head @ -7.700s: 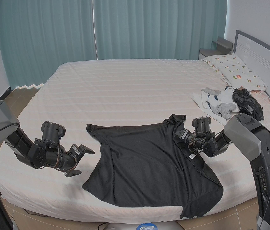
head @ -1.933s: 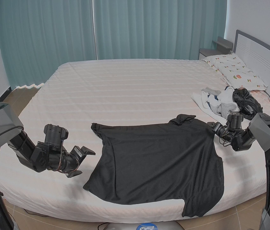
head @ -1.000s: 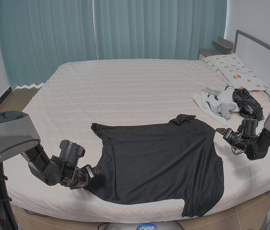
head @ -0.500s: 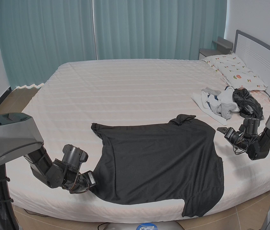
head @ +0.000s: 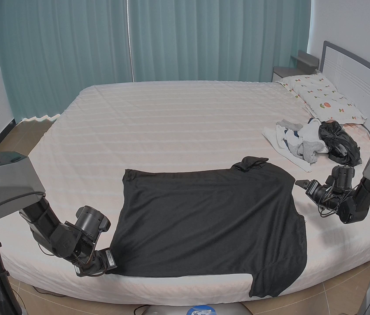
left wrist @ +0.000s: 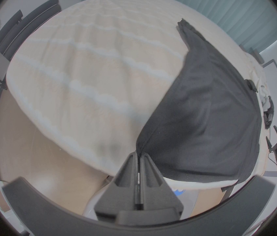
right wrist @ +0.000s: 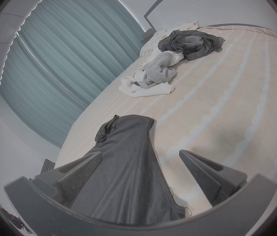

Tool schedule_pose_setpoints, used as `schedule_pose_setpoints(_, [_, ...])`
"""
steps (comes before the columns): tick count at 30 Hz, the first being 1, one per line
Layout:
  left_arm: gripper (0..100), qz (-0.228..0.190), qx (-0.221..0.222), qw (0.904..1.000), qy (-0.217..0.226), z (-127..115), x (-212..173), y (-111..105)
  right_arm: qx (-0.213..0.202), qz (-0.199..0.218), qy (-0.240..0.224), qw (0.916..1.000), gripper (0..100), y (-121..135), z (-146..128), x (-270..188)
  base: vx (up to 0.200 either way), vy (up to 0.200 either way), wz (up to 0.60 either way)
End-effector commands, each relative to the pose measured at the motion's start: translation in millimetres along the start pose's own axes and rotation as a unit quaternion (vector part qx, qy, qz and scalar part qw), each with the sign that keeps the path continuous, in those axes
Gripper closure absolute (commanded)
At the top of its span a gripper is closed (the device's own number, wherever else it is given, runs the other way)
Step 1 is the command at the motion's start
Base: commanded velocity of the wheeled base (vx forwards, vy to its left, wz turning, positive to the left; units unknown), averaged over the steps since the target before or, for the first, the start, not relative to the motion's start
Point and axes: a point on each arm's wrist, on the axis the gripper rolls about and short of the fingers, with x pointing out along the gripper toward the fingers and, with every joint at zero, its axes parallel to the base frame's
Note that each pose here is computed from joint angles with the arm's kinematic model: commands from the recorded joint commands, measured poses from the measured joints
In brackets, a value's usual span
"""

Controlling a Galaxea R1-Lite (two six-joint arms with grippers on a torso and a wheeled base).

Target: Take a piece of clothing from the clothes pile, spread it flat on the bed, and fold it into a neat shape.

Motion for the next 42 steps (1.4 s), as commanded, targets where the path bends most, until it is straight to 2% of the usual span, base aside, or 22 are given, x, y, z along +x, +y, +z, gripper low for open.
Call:
schedule_pose_setpoints(1, [100, 0.003, -0.011, 0.9999, -0.003, -1, -18, 11, -0.004, 0.004, 0.008, 1.0000, 0, 5, -6, -5, 0.000, 0.000, 0.00])
schedule_pose_setpoints(8, [100, 0.029, -0.021, 0.9993, 0.006, -8, -16, 26, -0.006, 0.000, 0.025, 0.9997, 0, 6, -17, -9, 0.000, 0.000, 0.00])
schedule_pose_setpoints(15, [100, 0.024, -0.024, 0.9994, 0.011, -9, -17, 27, -0.006, -0.011, 0.042, 0.9991, 0, 0, -26, -14, 0.000, 0.000, 0.00])
schedule_pose_setpoints(16, [0, 0.019, -0.024, 0.9995, 0.009, -7, -17, 25, -0.006, -0.013, 0.043, 0.9990, 0, -1, -27, -15, 0.000, 0.000, 0.00])
schedule_pose_setpoints(22, [0, 0.002, -0.029, 0.9995, -0.010, 5, -18, 15, -0.002, -0.007, 0.060, 0.9982, 0, -2, -30, -23, 0.000, 0.000, 0.00])
schedule_pose_setpoints(23, [0, -0.016, -0.052, 0.9976, -0.042, 29, -23, 11, 0.002, -0.001, 0.076, 0.9971, 0, -3, -33, -33, 0.000, 0.000, 0.00])
schedule_pose_setpoints(28, [0, -0.071, -0.087, 0.9882, -0.104, 84, -33, -4, 0.004, 0.005, 0.092, 0.9957, 0, -3, -38, -42, 0.000, 0.000, 0.00])
schedule_pose_setpoints(32, [0, -0.108, -0.098, 0.9818, -0.122, 117, -21, -26, 0.004, 0.004, 0.100, 0.9950, 0, -2, -42, -47, 0.000, 0.000, 0.00])
schedule_pose_setpoints(33, [0, -0.108, -0.098, 0.9818, -0.122, 117, -21, -26, 0.004, 0.004, 0.100, 0.9950, 0, -2, -42, -47, 0.000, 0.000, 0.00])
schedule_pose_setpoints(34, [0, -0.121, -0.100, 0.9790, -0.130, 133, -10, -37, 0.003, 0.006, 0.098, 0.9952, 0, -2, -44, -50, 0.000, 0.000, 0.00])
schedule_pose_setpoints(35, [0, -0.121, -0.100, 0.9790, -0.130, 133, -10, -37, 0.003, 0.006, 0.098, 0.9952, 0, -2, -44, -50, 0.000, 0.000, 0.00])
schedule_pose_setpoints(36, [0, -0.132, -0.102, 0.9769, -0.133, 146, 2, -47, 0.003, 0.007, 0.096, 0.9954, 0, -3, -45, -53, 0.000, 0.000, 0.00])
schedule_pose_setpoints(42, [0, -0.140, -0.132, 0.9724, -0.132, 171, 15, -63, 0.004, 0.005, 0.098, 0.9952, 0, -5, -48, -56, 0.000, 0.000, 0.00])
